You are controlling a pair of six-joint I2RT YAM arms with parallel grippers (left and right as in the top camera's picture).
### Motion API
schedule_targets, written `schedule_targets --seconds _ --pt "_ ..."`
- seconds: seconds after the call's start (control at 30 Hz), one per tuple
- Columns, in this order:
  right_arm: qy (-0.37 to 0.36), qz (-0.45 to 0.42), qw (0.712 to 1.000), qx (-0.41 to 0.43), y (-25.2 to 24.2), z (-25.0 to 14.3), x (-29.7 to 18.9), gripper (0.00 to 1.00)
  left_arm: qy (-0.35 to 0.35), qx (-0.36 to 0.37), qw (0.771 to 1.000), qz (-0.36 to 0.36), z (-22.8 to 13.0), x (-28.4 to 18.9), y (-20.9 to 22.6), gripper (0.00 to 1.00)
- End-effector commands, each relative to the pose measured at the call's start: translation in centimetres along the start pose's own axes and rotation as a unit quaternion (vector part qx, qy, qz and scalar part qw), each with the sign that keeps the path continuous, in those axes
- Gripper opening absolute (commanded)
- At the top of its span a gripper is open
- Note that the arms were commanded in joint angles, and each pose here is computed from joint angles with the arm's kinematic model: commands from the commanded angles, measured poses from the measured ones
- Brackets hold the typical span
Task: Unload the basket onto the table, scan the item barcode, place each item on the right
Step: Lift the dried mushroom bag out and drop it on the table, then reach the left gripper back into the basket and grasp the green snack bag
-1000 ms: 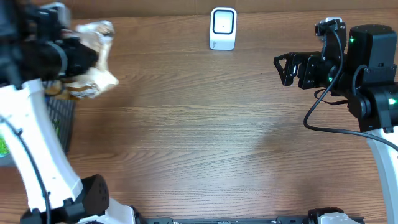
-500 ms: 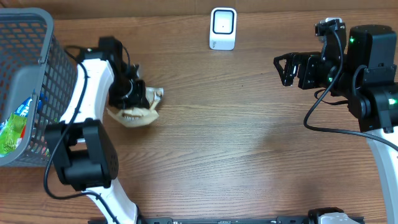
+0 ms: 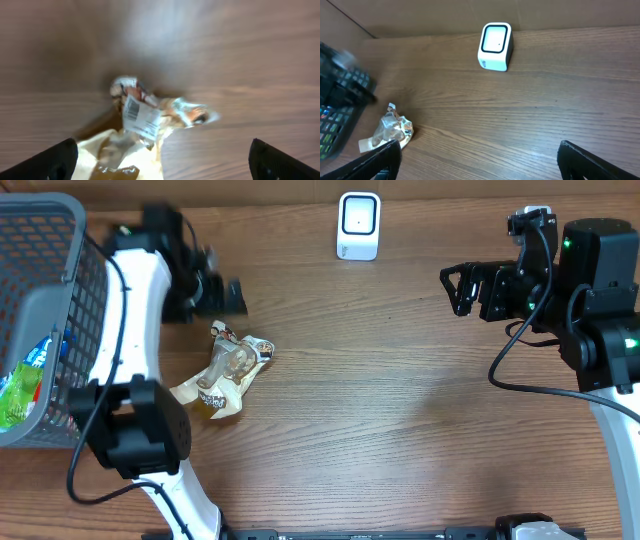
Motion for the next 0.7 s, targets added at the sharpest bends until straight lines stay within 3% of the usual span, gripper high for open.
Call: schedule_targets --seconds 0.0,0.17,0.33,0.5,0.67 --pt "-0.016 0.006 1.000 -0.006 0.6 0.9 -0.6 1.00 -0.124 -0.008 0.992 0.037 2.9 -9.2 -0.4 1.00" --pt "-0.019 0.007 1.000 -0.007 0.7 1.0 -0.6 1.00 -0.238 -0.061 0.959 0.142 1.3 -19.8 2.3 1.00" --pt "-0.021 0.008 1.000 -0.008 0.7 1.1 -0.6 1.00 -0.278 -0.207 0.906 0.245 -3.2 -25.1 9.4 1.00" --pt "-0.017 0.006 1.000 -0.007 0.7 0.9 -0.6 1.00 -0.245 -0.341 0.875 0.240 -7.6 -24.6 16.8 1.00" --pt "-0.018 0.007 1.000 -0.007 0.7 1.0 -0.6 1.00 -0.155 -0.462 0.845 0.221 -13.3 -20.8 23.1 1.00"
Point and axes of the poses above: each gripper's point midway between its finger pads, its own x axis out along the fingers, its own y axis along the line the jaws close on, z = x × y, the point moved 4 cm from there along -x, back along the fingers, and after that the axes turned 9 degrees about x, right-handed, at the moved point
